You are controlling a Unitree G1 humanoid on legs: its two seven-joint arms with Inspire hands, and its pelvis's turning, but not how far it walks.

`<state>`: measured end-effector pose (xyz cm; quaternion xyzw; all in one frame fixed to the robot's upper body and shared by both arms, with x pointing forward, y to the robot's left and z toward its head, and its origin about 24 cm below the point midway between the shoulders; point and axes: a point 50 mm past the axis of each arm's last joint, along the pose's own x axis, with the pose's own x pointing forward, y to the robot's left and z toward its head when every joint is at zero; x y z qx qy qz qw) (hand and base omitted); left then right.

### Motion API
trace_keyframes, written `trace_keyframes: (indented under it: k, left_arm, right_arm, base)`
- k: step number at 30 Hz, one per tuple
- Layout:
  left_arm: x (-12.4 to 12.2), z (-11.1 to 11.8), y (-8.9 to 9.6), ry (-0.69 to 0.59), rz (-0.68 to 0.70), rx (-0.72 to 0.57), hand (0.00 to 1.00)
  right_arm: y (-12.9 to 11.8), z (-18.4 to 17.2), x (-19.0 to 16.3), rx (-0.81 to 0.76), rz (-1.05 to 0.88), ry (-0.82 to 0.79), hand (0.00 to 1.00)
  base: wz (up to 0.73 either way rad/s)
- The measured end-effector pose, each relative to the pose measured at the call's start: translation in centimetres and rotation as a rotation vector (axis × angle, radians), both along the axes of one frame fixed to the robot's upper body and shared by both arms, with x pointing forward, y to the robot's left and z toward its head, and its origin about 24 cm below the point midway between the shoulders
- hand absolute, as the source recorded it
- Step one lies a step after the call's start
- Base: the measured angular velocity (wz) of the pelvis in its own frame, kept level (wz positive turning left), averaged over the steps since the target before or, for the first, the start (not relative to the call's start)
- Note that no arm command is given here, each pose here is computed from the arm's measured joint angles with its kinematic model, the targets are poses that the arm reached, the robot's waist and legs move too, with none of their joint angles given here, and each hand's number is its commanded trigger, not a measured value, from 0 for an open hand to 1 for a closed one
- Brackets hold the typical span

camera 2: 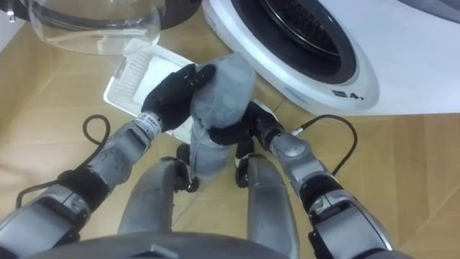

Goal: Put towel into washing machine

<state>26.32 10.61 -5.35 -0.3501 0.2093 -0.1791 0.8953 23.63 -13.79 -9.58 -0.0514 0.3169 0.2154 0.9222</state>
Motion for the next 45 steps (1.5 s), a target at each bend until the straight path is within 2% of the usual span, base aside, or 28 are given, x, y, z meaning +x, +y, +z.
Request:
trace_keyframes:
  k: [4,9,15,21,27,38,45]
  left_arm:
    - [-0.2,-0.4,0.2,0.020,-0.004,0.052,0.00]
    - [-0.7,-1.1,1.1,0.059,0.016,0.128,0.00]
    - [-1.6,-2.2,2.4,0.126,0.059,0.203,0.00]
    - [-1.7,-2.4,3.7,0.143,0.086,0.266,0.00]
    - [-2.6,-3.4,3.7,0.223,0.058,0.269,0.00]
    - [-2.4,-3.0,3.7,0.225,0.055,0.274,0.00]
    - [-2.8,-2.9,5.4,0.229,0.082,0.338,0.00]
  right_arm:
    - [-0.9,-0.6,-0.3,0.030,-0.061,0.072,1.00]
    - [-3.9,-0.9,-0.1,0.065,-0.212,0.181,1.00]
    - [-7.0,-0.5,0.4,0.172,-0.442,0.234,1.00]
    - [-9.6,0.3,0.7,0.244,-0.585,0.241,1.00]
    - [-10.1,1.1,1.6,0.386,-0.676,0.254,1.00]
    - [-10.9,2.7,2.9,0.638,-0.814,0.212,1.00]
    - [-11.8,3.9,3.9,0.737,-0.881,0.165,1.00]
  base:
    - [-0.01]
    - [0.10]
    - [0.11]
    - [0.17]
    - [0.11]
    - [0.09]
    - [0.10]
